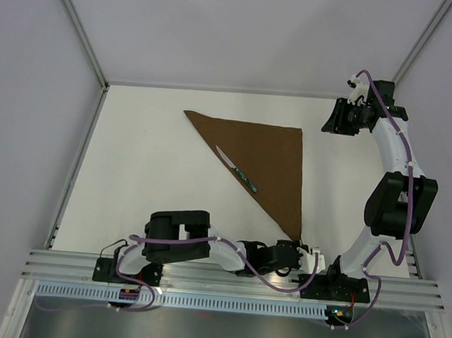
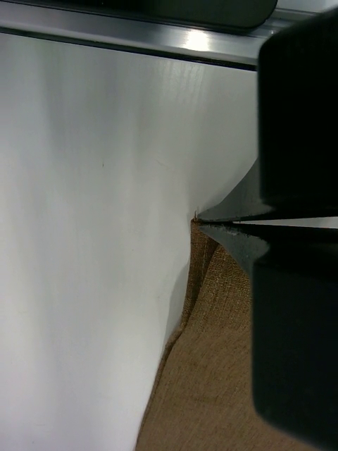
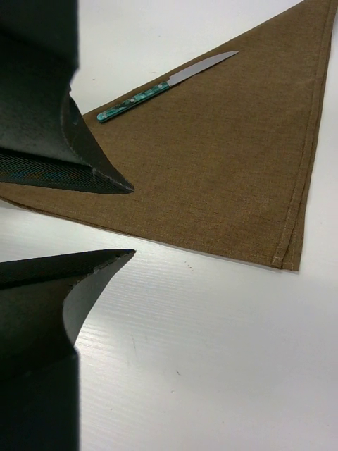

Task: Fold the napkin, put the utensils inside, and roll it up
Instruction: Fold the napkin at the center of the board.

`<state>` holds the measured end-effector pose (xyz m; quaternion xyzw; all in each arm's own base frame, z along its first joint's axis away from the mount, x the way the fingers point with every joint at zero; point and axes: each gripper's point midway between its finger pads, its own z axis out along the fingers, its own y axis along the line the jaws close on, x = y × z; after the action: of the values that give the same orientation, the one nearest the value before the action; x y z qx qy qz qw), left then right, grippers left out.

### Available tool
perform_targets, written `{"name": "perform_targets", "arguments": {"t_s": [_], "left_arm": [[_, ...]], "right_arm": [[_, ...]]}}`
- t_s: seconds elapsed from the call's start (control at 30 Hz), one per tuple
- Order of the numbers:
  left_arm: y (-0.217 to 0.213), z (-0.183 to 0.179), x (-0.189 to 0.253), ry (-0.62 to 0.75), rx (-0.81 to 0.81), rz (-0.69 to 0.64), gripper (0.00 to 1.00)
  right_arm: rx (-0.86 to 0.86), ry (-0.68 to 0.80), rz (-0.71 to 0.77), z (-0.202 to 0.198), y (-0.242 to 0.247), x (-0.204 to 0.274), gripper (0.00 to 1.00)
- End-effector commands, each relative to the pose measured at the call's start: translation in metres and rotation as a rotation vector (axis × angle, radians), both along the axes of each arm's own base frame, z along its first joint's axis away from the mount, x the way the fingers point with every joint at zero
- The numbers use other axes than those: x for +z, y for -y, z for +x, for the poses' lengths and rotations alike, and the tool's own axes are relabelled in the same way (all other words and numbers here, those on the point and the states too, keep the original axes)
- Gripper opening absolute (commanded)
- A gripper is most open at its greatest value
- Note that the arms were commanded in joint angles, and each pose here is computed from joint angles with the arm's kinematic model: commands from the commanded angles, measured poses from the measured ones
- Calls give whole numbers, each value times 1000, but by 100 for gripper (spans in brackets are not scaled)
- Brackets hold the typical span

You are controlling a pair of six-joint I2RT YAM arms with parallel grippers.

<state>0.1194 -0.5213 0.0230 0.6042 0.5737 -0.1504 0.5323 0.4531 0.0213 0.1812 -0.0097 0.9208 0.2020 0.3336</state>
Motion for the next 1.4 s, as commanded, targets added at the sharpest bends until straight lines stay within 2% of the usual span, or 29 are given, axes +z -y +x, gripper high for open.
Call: {"name": "perform_targets", "arguments": {"t_s": [0.0, 0.3, 0.53, 0.9, 1.37], "left_arm": [[15, 1, 42, -67, 2, -121, 2], [10, 21, 68, -159, 47, -204, 2], [0, 43, 85, -282, 105, -288, 2], [-41, 102, 98, -422, 281, -404, 2], [-110, 192, 107, -497, 532, -513, 2]], "right_arm": [[-21, 23, 2, 3, 3, 7, 43], [-20, 22, 2, 3, 3, 7, 43], [-20, 23, 1, 2, 3, 8, 43], [-20, 20, -2, 2, 4, 7, 43], [-14, 17, -5, 3, 4, 5, 43]]}}
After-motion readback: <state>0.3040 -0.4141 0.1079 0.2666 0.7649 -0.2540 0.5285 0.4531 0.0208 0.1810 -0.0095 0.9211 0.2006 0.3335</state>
